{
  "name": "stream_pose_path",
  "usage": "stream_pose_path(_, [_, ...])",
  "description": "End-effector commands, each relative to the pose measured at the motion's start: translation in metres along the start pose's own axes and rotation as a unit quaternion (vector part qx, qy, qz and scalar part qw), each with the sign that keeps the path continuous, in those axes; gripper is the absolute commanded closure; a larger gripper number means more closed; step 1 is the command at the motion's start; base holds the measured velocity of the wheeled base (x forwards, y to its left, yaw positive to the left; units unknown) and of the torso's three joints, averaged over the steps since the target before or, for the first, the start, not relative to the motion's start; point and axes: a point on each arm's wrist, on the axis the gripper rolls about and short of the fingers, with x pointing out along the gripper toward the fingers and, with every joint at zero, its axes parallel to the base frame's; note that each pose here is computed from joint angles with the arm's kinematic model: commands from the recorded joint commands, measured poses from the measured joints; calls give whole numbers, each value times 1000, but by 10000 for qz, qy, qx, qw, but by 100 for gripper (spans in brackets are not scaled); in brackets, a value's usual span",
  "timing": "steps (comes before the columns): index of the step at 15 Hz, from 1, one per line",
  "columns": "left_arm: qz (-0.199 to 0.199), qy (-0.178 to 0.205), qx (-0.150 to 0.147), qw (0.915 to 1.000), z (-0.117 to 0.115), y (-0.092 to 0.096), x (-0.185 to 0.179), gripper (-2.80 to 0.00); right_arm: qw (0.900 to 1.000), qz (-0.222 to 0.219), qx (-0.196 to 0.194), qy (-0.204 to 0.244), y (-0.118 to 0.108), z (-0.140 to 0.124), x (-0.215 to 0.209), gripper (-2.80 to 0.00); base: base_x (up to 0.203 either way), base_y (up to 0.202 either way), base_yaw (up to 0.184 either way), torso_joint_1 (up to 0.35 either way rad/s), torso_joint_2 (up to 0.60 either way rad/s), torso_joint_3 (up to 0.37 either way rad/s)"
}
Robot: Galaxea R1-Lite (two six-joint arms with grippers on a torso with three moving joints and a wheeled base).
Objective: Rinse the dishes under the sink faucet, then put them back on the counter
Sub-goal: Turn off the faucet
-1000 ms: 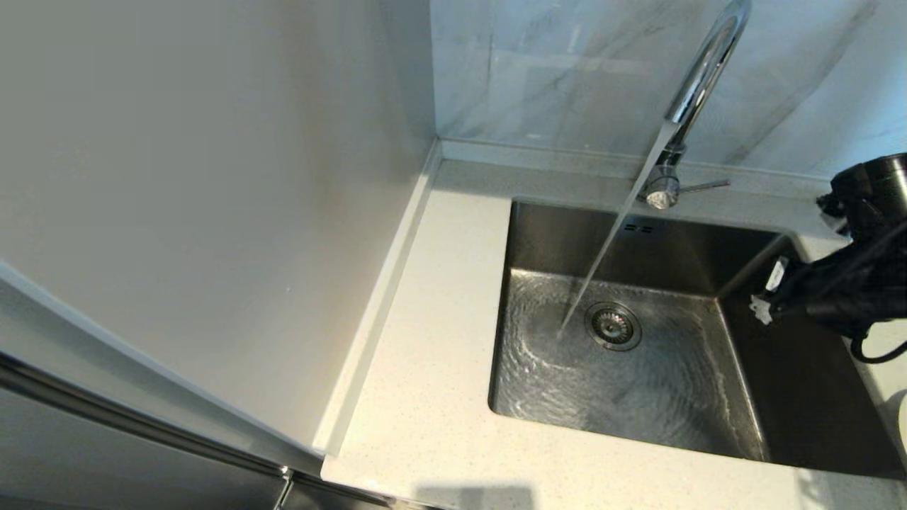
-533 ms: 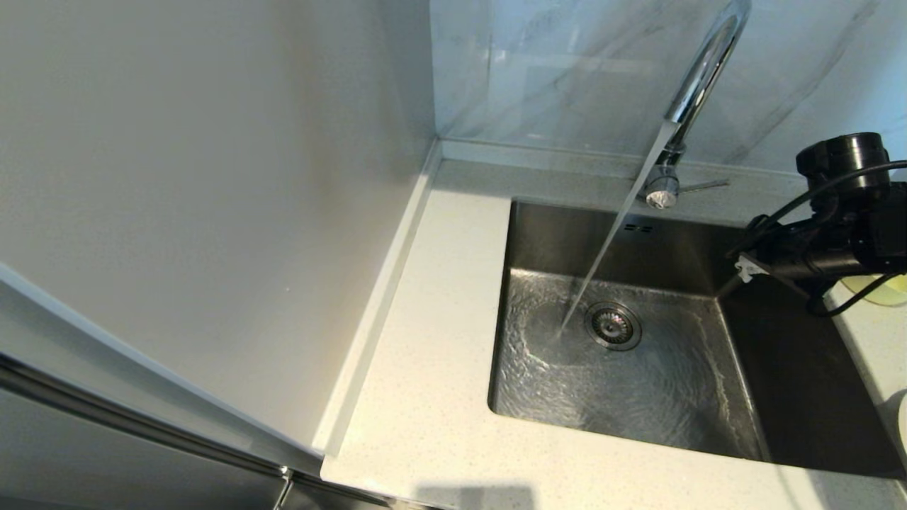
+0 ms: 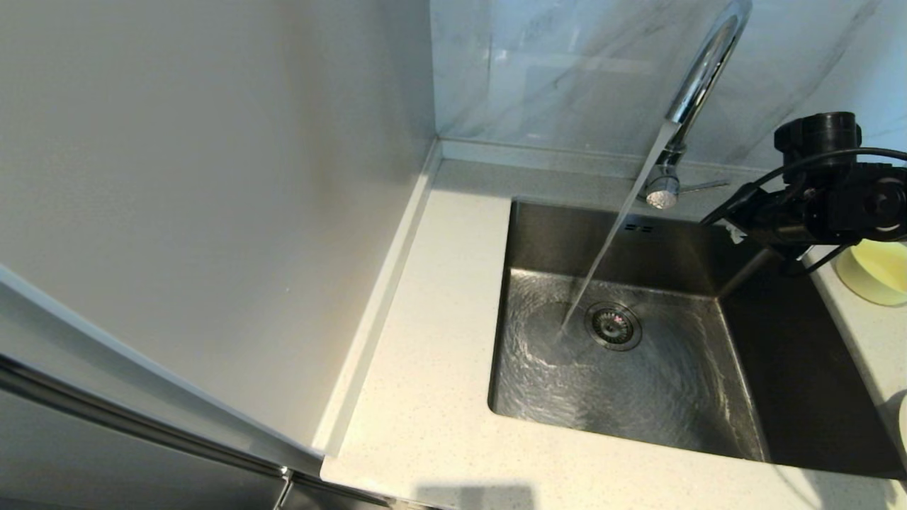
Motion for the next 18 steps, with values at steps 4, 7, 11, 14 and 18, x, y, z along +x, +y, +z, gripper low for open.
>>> stream_pose_path(4, [-2, 2, 1, 10000, 0, 0, 0, 0, 9999, 72, 56, -94, 10, 2, 18, 0, 0, 0, 0, 0, 0, 0])
stream_pose_path(7, [-2, 2, 1, 10000, 0, 0, 0, 0, 9998, 134, 66, -135, 14, 3, 21, 0, 0, 0, 0, 0, 0, 0])
stream_pose_path(11, [-1, 2, 1, 10000, 0, 0, 0, 0, 9993, 266, 104, -237, 20, 10, 15, 0, 0, 0, 0, 0, 0, 0])
stream_pose_path(14, [-2, 2, 1, 10000, 0, 0, 0, 0, 9984, 401, 173, -357, 26, 18, 9, 0, 0, 0, 0, 0, 0, 0])
stream_pose_path(18, [6, 2, 1, 10000, 0, 0, 0, 0, 9980, 529, 137, -313, 35, 13, 5, 0, 0, 0, 0, 0, 0, 0])
